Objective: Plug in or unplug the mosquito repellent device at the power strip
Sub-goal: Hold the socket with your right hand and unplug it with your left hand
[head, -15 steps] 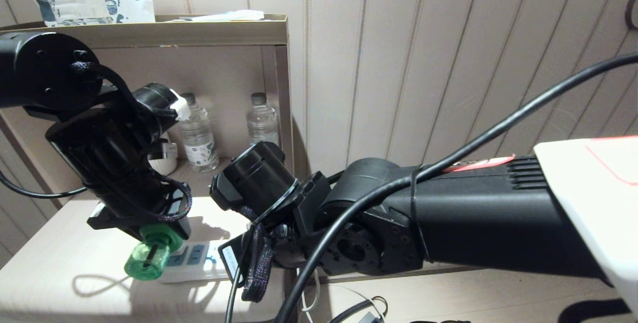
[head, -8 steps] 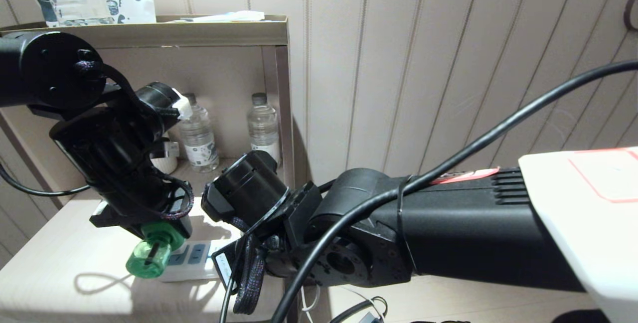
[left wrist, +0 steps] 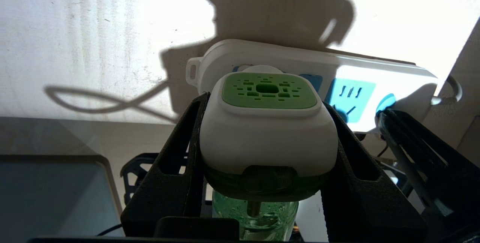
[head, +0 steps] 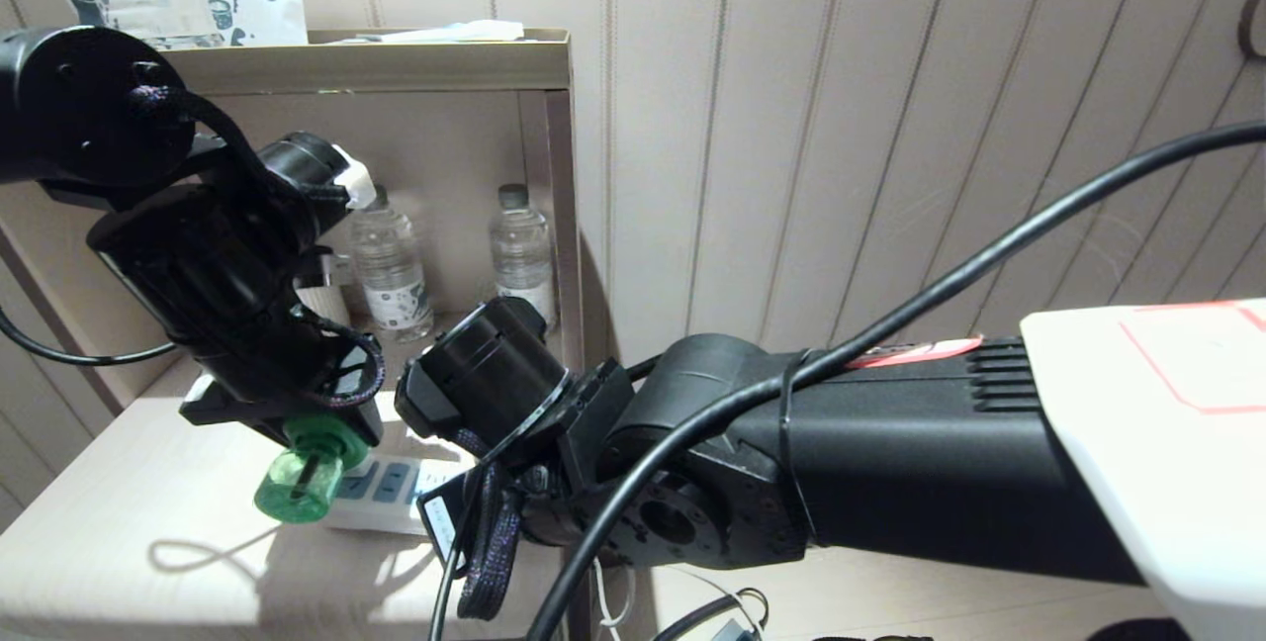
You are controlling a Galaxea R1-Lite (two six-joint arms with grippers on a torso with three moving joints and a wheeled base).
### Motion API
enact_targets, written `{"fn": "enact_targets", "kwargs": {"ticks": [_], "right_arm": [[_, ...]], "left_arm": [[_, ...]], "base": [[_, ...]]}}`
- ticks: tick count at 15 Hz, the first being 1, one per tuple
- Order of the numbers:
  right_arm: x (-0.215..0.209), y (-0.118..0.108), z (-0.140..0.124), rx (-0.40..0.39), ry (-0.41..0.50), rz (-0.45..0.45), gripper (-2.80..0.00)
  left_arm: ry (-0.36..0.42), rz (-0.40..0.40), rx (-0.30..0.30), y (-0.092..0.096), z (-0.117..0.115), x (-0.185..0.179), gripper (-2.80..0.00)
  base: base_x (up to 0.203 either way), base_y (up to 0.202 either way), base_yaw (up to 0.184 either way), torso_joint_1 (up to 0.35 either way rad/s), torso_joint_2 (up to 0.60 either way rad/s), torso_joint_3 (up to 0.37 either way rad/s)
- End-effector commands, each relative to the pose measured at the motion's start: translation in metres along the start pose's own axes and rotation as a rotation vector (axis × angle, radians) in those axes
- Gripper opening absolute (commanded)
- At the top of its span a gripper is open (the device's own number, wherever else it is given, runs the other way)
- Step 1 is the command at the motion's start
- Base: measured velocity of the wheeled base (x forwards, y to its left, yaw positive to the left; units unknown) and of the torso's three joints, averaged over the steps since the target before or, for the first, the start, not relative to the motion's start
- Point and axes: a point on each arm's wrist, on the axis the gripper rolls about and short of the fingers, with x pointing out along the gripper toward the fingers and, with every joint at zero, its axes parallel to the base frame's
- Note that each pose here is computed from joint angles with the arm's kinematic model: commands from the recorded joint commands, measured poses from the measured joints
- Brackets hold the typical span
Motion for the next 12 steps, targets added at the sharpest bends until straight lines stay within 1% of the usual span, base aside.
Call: {"fn": "enact_targets", "kwargs": {"ticks": [1,4,8,12], "right_arm": [[0.007,0.0,-0.004,-0.001,0.02,-0.005,-2.8],[0.014,0.001,-0.005,-0.003,0.03,-0.007,-2.8],[0.035,0.002,-0.013,-0.009,0.065,-0.017,-2.8],[0.036,0.002,-0.013,-0.01,0.066,-0.018,-2.8]], "left_arm": [[-0.011,-0.009,-0.001,0.0,-0.002,-0.006,-2.8],[-0.011,-0.01,0.006,-0.002,-0.002,-0.005,-2.8],[-0.011,-0.013,0.011,-0.004,-0.002,-0.005,-2.8],[-0.032,-0.022,0.01,-0.004,-0.001,-0.011,-2.8]], "base": [[0.0,0.0,0.0,0.0,0.0,0.0],[0.0,0.0,0.0,0.0,0.0,0.0],[0.0,0.0,0.0,0.0,0.0,0.0],[0.0,0.0,0.0,0.0,0.0,0.0]]}}
